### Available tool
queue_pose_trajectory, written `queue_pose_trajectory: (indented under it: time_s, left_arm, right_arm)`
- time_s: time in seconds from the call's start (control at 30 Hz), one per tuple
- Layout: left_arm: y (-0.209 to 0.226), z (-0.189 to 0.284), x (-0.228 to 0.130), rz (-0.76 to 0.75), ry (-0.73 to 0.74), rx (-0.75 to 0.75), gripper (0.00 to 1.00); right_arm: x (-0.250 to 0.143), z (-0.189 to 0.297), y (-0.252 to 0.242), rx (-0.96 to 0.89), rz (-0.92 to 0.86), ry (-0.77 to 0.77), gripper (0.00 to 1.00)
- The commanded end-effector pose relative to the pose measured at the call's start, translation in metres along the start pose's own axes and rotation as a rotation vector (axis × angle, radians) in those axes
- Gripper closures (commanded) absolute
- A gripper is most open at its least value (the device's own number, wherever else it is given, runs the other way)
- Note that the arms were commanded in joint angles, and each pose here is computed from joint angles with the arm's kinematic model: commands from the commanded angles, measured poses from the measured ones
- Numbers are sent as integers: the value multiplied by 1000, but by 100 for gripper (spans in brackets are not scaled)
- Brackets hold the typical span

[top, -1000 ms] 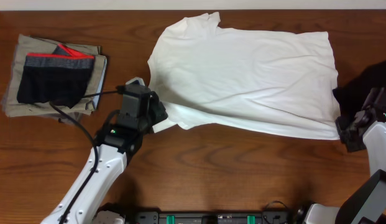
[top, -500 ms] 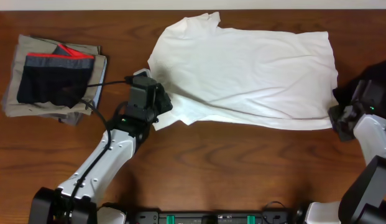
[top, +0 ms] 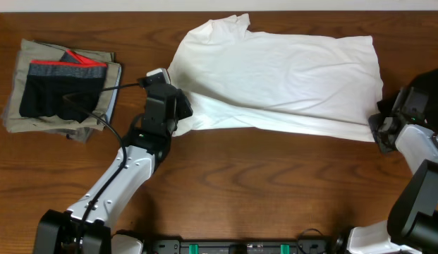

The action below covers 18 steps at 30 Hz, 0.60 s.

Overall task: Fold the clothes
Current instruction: 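Fold the bottom hem upward toward the collar with both grippers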

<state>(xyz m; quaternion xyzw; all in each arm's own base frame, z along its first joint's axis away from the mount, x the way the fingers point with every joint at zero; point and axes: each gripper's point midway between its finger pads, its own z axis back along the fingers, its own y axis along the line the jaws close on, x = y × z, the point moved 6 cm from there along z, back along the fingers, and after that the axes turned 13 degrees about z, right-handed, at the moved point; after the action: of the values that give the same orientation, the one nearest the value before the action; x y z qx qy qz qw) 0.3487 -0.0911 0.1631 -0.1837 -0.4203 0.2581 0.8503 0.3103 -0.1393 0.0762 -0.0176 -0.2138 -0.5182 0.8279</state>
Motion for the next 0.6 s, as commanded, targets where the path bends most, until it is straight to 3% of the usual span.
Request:
queue_pose_trajectory:
  time_s: [0.0, 0.57]
  left_arm:
    - [4, -5, 11, -40, -68, 47, 94]
    - [15, -48, -8, -101, -56, 69, 94]
  right_arm:
    - [-1, -6, 1, -13, -9, -8, 98]
    - [18, -5, 19, 87, -25, -108, 99]
